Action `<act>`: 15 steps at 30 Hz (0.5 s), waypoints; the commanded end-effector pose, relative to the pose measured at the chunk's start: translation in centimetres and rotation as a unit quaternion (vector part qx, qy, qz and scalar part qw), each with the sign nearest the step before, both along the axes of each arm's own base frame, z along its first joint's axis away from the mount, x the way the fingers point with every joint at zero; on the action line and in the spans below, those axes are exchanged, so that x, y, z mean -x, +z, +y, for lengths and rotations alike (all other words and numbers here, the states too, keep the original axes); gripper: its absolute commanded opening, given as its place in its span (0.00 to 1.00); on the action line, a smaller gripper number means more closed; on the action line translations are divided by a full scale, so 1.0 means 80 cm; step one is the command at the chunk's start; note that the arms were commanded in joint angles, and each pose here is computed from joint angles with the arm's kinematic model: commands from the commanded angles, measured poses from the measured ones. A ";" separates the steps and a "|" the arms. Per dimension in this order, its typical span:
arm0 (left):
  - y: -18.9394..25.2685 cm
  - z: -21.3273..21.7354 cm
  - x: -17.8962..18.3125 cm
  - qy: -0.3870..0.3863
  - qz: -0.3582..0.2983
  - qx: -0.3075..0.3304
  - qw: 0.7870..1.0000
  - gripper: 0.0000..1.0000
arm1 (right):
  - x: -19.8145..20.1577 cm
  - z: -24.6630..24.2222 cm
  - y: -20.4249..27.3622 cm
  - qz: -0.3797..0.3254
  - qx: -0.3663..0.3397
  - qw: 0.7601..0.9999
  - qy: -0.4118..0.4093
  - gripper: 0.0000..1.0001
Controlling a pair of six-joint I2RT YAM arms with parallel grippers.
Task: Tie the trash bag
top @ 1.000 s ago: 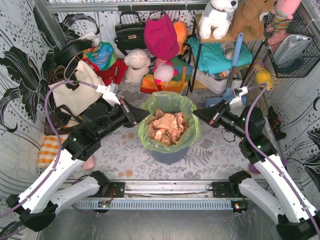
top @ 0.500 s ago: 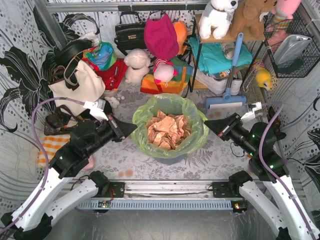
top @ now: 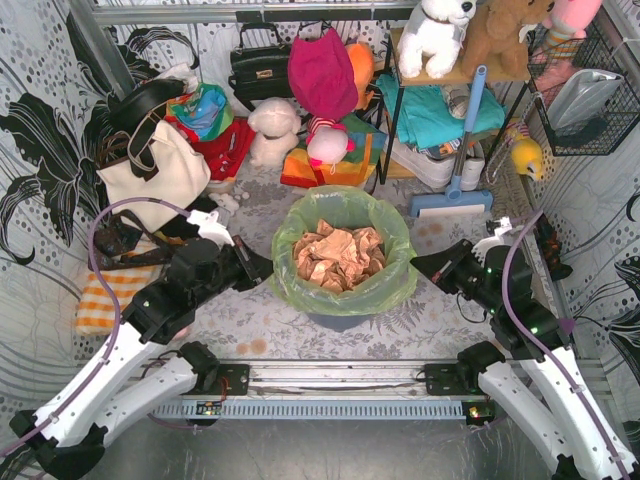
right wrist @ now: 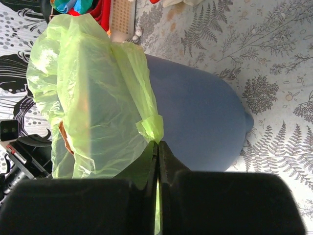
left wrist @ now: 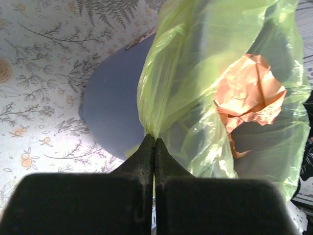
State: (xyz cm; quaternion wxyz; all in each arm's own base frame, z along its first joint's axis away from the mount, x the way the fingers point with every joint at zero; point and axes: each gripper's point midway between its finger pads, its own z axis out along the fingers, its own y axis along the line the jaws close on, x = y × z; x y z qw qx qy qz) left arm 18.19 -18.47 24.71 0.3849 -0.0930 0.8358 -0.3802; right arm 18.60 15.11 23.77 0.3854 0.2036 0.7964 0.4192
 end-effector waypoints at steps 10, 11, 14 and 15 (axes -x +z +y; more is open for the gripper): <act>0.033 0.011 0.004 0.007 -0.025 -0.001 1.000 0.00 | 0.019 0.006 0.005 0.003 -0.001 0.999 0.034 0.36; 0.031 0.009 0.005 0.004 -0.022 -0.001 1.000 0.00 | 0.021 0.008 0.004 0.004 -0.005 0.999 0.038 0.42; 0.025 0.007 0.007 -0.001 -0.015 -0.001 1.000 0.00 | 0.028 0.016 -0.006 0.019 -0.015 0.998 0.059 0.53; 0.023 0.007 0.007 -0.002 -0.012 -0.001 1.000 0.01 | 0.030 0.019 -0.012 0.026 -0.016 0.997 0.066 0.55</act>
